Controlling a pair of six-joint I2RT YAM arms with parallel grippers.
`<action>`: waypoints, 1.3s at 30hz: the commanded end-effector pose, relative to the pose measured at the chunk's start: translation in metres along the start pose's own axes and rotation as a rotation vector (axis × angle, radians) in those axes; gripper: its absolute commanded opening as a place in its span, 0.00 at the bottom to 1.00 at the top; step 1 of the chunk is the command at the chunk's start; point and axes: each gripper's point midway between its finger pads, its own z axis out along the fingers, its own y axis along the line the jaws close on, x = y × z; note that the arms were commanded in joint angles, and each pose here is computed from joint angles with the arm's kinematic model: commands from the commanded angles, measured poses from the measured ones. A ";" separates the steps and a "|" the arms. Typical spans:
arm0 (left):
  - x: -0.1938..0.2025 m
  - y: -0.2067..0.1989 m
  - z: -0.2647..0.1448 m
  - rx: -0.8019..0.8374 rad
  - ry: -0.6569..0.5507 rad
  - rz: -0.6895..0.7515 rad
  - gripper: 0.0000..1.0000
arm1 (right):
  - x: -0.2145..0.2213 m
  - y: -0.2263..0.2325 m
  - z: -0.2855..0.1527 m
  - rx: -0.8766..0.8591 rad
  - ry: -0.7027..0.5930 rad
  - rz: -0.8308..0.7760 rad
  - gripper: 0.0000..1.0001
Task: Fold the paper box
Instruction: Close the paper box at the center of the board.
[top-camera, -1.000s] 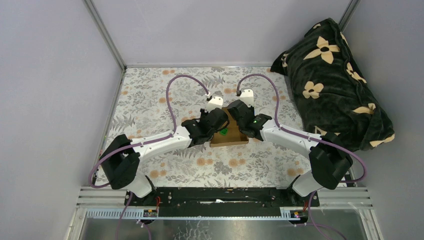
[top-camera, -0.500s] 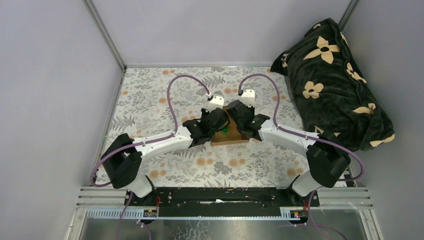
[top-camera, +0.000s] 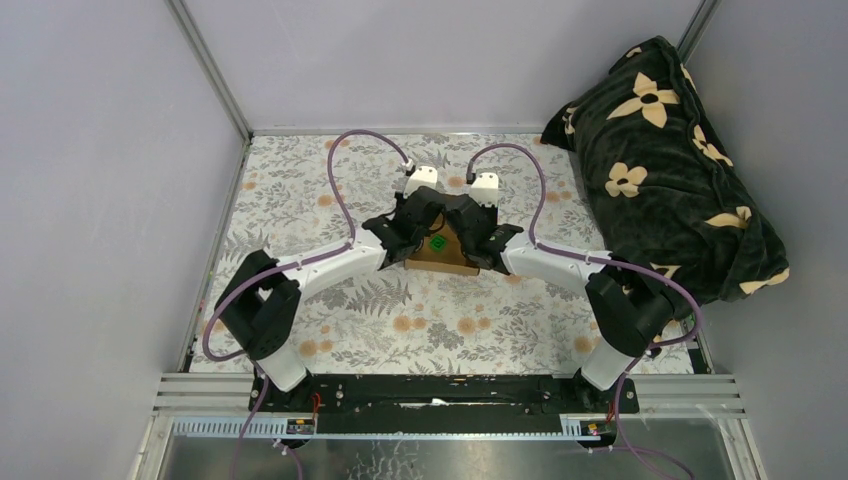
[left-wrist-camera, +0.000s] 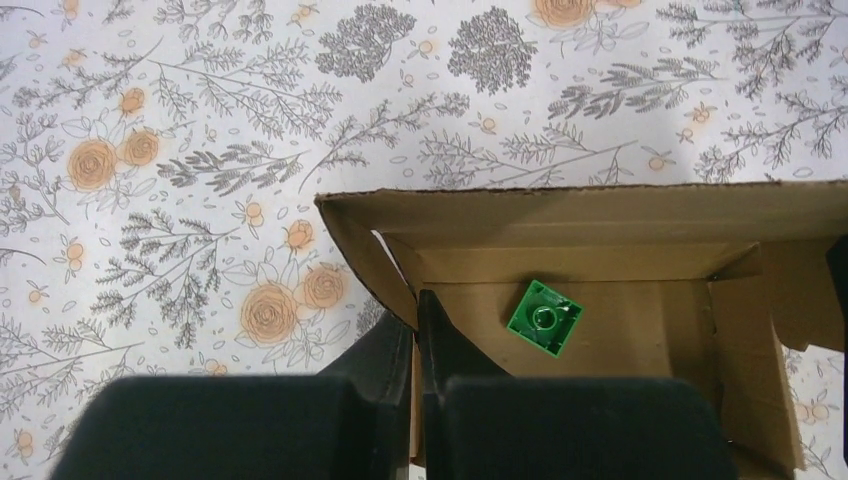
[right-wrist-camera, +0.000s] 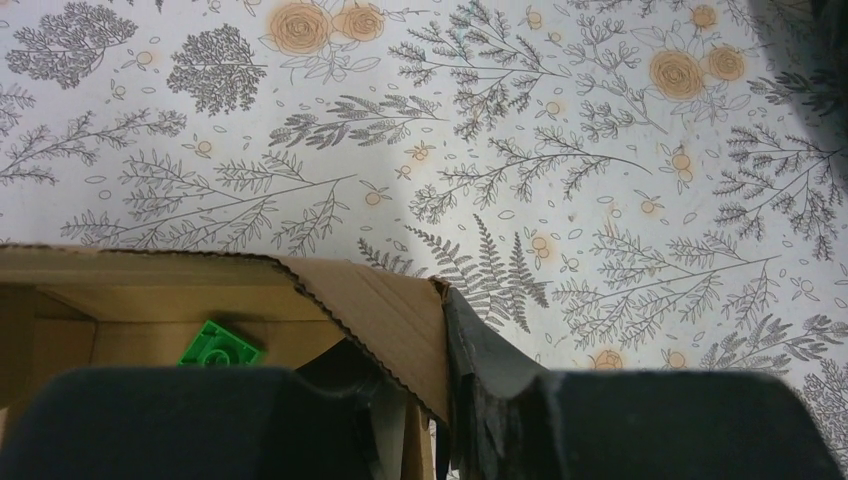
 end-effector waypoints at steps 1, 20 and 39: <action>-0.046 -0.033 0.004 0.134 -0.119 -0.063 0.05 | -0.042 0.040 -0.004 -0.120 -0.109 0.120 0.24; 0.011 -0.024 0.001 0.165 -0.095 -0.141 0.03 | -0.016 0.025 -0.002 -0.110 -0.123 0.138 0.23; 0.041 -0.023 -0.022 0.154 -0.114 -0.166 0.02 | 0.001 0.015 -0.028 -0.116 -0.143 0.126 0.43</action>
